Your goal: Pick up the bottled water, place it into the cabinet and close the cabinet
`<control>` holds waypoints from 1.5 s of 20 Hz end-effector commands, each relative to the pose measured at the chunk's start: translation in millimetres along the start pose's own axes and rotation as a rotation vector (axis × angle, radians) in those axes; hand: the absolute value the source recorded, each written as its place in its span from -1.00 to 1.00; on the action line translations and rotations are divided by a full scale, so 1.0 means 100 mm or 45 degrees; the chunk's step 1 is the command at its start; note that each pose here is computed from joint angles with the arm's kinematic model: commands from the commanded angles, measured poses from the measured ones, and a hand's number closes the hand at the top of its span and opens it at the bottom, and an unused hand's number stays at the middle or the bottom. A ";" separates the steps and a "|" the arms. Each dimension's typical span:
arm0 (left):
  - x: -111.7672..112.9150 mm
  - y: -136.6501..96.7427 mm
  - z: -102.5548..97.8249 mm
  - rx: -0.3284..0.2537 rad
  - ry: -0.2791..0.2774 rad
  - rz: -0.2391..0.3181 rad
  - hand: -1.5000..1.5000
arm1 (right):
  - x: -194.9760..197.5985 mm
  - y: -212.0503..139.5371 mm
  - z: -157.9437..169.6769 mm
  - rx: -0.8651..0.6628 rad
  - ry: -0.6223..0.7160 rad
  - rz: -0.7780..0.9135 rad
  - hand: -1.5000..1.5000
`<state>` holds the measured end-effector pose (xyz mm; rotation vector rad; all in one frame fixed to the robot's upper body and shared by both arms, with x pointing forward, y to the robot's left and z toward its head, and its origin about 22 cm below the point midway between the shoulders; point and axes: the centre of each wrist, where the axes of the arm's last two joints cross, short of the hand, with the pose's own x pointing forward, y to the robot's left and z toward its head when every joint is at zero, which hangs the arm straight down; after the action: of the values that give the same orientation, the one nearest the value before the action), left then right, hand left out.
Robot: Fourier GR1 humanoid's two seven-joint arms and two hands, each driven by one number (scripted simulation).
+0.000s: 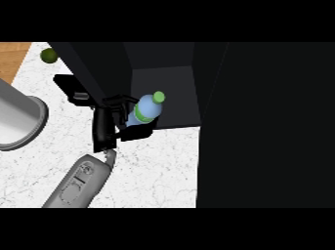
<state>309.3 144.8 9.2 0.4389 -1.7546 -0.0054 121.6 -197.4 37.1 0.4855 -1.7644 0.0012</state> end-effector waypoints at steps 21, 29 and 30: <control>0.14 0.02 -0.82 0.079 0.074 -0.221 -1.00 | -0.01 0.02 0.06 0.004 -0.009 -0.007 -1.00; 0.38 -0.12 -0.76 -0.012 -0.050 0.084 -1.00 | 0.00 0.01 0.00 -0.009 -0.016 0.022 -1.00; 0.44 -0.10 -0.77 -0.017 -0.090 0.140 -1.00 | -0.03 -0.01 0.02 -0.008 -0.020 0.013 -1.00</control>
<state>323.8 112.4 12.8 0.4121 -1.7222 0.0444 120.8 -196.6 37.4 0.4798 -1.7832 -0.0007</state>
